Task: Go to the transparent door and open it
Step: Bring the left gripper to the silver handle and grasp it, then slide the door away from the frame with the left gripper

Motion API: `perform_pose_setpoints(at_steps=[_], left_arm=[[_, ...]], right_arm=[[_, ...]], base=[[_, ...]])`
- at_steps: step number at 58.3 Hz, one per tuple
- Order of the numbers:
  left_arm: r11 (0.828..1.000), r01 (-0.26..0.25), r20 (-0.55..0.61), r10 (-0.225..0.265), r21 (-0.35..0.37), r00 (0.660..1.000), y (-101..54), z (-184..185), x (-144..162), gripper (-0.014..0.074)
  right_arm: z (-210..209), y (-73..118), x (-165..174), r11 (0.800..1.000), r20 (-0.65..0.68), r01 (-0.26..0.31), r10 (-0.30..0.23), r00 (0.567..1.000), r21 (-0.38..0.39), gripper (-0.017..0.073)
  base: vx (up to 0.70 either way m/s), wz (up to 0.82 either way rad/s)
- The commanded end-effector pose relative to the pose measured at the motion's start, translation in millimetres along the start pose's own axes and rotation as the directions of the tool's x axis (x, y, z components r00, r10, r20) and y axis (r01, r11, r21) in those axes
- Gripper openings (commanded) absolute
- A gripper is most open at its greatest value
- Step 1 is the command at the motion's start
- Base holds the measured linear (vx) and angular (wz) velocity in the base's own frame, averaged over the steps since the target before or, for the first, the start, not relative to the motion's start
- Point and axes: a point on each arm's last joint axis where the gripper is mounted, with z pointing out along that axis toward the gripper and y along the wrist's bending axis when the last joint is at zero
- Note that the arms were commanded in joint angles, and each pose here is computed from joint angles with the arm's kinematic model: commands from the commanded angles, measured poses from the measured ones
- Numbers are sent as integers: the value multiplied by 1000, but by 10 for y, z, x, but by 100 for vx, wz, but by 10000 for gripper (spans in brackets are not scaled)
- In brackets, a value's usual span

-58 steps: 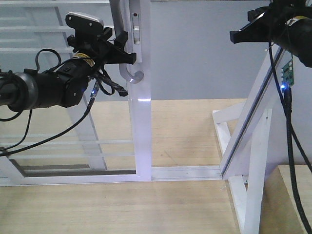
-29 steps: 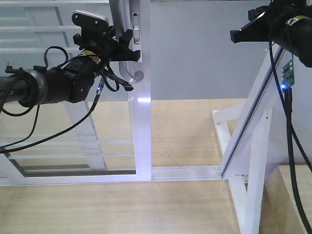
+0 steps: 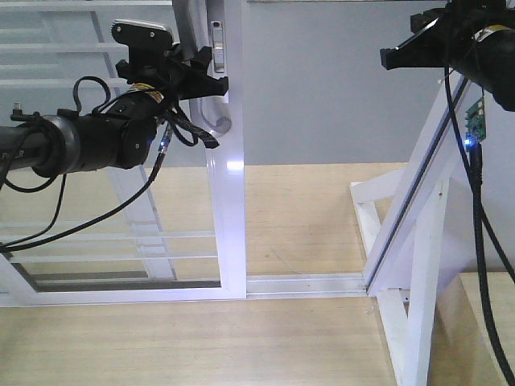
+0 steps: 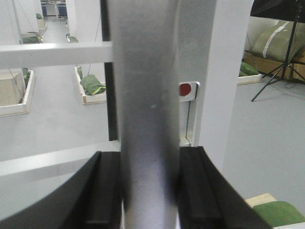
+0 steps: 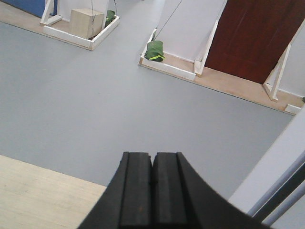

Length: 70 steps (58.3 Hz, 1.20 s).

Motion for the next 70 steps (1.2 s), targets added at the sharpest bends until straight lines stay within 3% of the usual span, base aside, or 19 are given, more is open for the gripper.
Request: perform_pose_setpoints(at_steps=[1, 16, 31, 43, 58, 70], left_arm=[[998, 31, 172, -20, -61, 985, 131, -47, -444, 321], [996, -41, 185, 55, -81, 981, 137, -82, -536, 281], [971, -44, 155, 82, -234, 984, 274, -117, -559, 281], [958, -72, 127, 111, -276, 986, 311, -123, -543, 281], [955, -70, 124, 110, -288, 986, 368, -123, -543, 281], [942, -54, 124, 100, -330, 987, 593, -179, -638, 281]], right_arm=[[-141, -126, -296, 997, 142, 7, -18, 990, 73, -3], [-141, -126, -296, 997, 142, 7, -18, 990, 73, -3], [-141, -126, -296, 997, 142, 7, -18, 990, 73, -3], [-141, -126, -296, 997, 142, 7, -18, 990, 73, -3], [-141, -126, -296, 997, 142, 8, -19, 990, 73, -3], [-141, -126, -296, 997, 142, 8, -19, 990, 73, -3]], base=[[0, 0], [0, 0], [0, 0], [0, 0], [0, 0], [0, 0]])
